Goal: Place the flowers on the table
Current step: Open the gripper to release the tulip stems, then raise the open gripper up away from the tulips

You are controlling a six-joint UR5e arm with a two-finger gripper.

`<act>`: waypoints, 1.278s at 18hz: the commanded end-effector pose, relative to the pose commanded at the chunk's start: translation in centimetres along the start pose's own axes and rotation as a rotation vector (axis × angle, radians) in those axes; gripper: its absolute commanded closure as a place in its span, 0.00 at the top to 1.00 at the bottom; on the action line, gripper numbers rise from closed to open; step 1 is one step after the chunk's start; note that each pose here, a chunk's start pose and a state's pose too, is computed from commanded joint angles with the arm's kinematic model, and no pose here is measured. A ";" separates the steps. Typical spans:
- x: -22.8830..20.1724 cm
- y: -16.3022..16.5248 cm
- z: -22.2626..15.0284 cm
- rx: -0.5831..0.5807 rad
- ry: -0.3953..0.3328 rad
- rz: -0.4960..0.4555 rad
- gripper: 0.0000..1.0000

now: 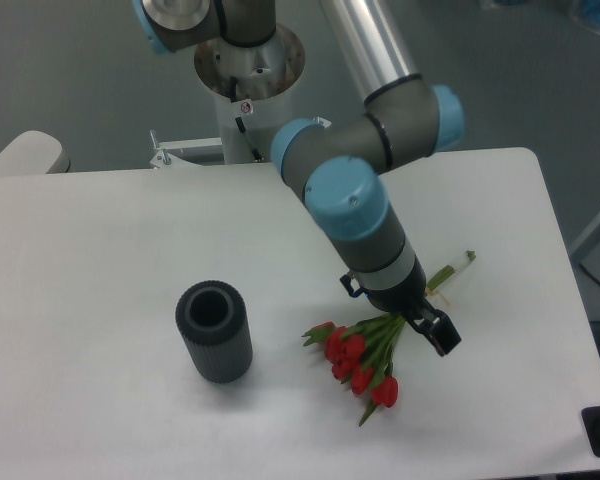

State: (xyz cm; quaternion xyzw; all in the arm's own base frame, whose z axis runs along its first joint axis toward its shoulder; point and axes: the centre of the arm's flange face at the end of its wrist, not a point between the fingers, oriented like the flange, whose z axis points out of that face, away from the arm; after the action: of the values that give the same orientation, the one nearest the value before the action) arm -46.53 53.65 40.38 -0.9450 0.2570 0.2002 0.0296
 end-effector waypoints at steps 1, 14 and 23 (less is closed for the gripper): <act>-0.5 0.5 -0.6 0.007 0.029 0.009 1.00; -2.1 6.7 -3.2 0.043 0.098 0.130 1.00; -2.1 7.3 -3.5 0.041 0.099 0.145 1.00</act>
State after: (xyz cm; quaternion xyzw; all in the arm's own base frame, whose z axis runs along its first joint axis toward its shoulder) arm -50.56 47.75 44.72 -0.9319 0.3299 0.1494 0.0218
